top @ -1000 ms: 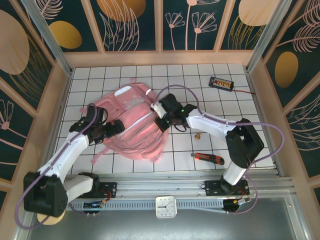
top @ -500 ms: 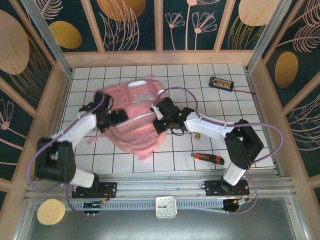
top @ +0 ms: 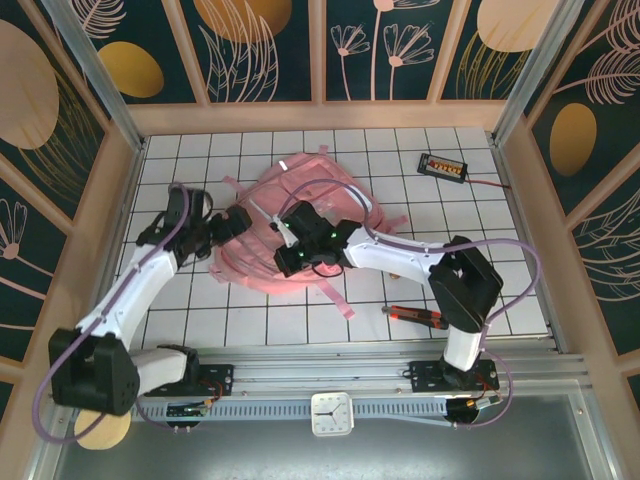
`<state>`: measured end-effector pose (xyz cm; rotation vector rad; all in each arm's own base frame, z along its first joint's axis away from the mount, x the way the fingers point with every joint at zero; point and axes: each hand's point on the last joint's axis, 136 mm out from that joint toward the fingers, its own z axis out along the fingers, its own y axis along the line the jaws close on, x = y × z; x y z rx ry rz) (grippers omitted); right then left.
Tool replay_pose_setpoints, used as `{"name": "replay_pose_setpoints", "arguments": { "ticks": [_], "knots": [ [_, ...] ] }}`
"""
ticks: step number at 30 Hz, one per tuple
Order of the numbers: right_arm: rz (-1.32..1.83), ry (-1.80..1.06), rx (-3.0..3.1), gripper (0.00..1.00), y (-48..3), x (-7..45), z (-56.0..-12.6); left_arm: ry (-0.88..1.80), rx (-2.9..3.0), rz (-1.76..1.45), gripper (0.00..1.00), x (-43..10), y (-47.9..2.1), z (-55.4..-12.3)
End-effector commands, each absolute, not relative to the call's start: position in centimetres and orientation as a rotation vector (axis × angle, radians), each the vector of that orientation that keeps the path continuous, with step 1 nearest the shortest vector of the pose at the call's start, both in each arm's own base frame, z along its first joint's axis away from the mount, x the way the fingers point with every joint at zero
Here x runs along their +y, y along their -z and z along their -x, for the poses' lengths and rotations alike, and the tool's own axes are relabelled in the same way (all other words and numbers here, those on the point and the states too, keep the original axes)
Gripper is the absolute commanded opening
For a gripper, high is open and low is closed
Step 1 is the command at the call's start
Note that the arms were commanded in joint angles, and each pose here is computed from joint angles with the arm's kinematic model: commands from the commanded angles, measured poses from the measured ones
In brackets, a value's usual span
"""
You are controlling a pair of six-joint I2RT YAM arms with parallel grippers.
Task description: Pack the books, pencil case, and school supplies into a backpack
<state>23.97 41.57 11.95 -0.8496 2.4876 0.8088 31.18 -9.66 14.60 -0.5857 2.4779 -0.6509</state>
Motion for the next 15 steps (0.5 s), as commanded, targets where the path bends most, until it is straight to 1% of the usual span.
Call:
{"name": "replay_pose_setpoints", "arguments": {
  "ticks": [1,4,8,11,12,13,14,15],
  "knots": [
    [0.846,-0.848,2.464,0.00,-13.0,42.4,-25.1,0.874,2.506,0.763,0.99,-11.6,-11.4,-28.6],
    [0.849,-0.830,2.496,0.00,-12.4,42.0,-25.1,0.903,2.511,0.789,0.99,-11.8,-9.5,-28.1],
    [0.847,-0.808,2.537,0.00,-11.6,41.0,-24.9,0.920,2.525,0.806,0.98,-12.3,-7.2,-29.3],
    [0.841,-0.800,2.547,0.00,-11.4,40.7,-25.1,0.923,2.526,0.810,0.85,-12.5,-6.5,-30.4],
    [0.840,-0.797,2.546,0.00,-11.4,40.7,-25.2,0.924,2.517,0.809,0.74,-12.5,-6.5,-30.7],
    [0.841,-0.795,2.550,0.00,-11.3,40.8,-25.3,0.919,2.510,0.810,0.65,-12.5,-6.4,-30.9],
    [0.843,-0.789,2.553,0.00,-11.3,40.8,-25.4,0.919,2.506,0.808,0.46,-12.5,-6.5,-31.1],
    [0.847,-0.782,2.555,0.00,-11.2,40.9,-25.5,0.919,2.503,0.803,0.18,-12.5,-6.5,-31.3]
  ]
}}
